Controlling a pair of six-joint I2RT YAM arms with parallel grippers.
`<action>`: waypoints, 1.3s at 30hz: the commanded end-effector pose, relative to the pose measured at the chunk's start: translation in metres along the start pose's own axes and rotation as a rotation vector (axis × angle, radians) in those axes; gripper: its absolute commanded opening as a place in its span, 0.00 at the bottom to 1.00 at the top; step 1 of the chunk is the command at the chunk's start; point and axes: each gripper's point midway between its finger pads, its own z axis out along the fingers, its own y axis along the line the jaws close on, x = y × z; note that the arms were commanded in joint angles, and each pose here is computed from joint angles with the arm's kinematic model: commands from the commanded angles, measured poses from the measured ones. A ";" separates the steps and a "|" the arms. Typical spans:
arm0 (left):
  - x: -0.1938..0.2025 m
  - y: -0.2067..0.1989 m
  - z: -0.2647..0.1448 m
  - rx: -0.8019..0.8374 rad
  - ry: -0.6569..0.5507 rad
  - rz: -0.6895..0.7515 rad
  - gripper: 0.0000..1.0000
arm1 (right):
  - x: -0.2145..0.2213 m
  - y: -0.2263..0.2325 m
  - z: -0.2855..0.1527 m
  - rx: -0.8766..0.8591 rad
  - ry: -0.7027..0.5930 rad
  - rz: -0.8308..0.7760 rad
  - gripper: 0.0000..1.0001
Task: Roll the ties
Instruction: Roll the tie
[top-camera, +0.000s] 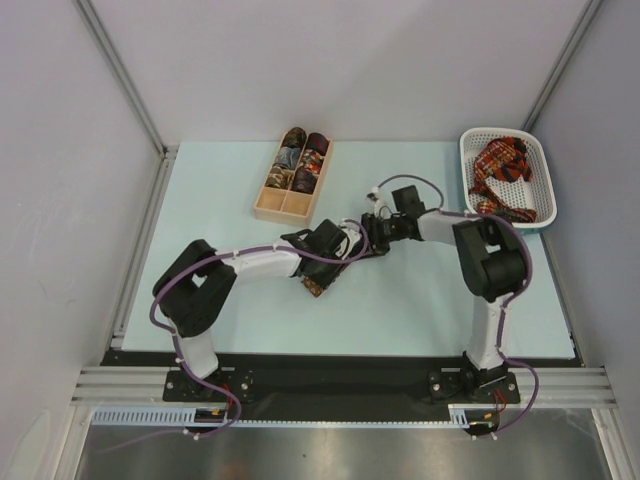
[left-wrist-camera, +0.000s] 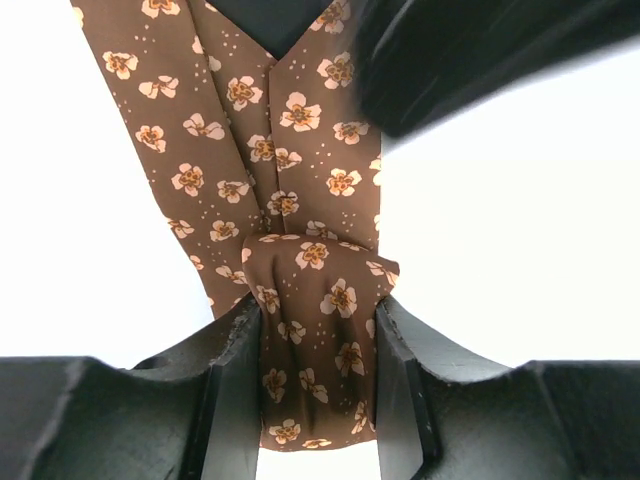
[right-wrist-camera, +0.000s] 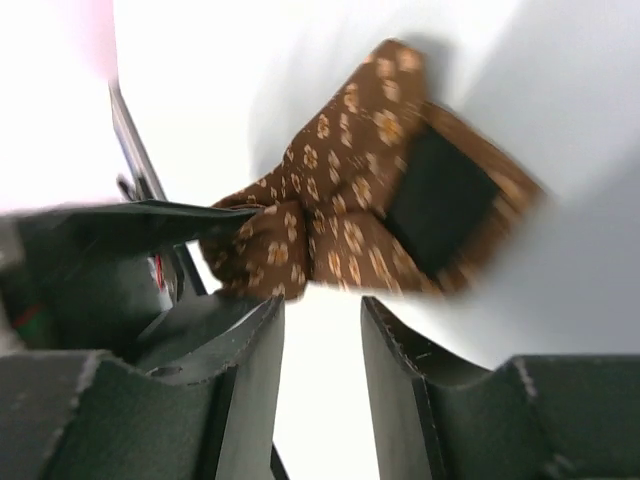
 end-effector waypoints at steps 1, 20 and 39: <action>0.012 0.010 0.006 -0.020 0.047 -0.024 0.39 | -0.045 0.015 -0.038 0.046 -0.237 -0.083 0.42; 0.011 -0.001 0.009 0.038 0.143 -0.058 0.38 | 0.085 0.074 -0.121 0.612 -0.681 -0.534 0.53; 0.026 -0.020 0.007 0.152 0.336 -0.046 0.40 | 0.114 0.099 0.014 1.132 -0.268 -1.165 0.55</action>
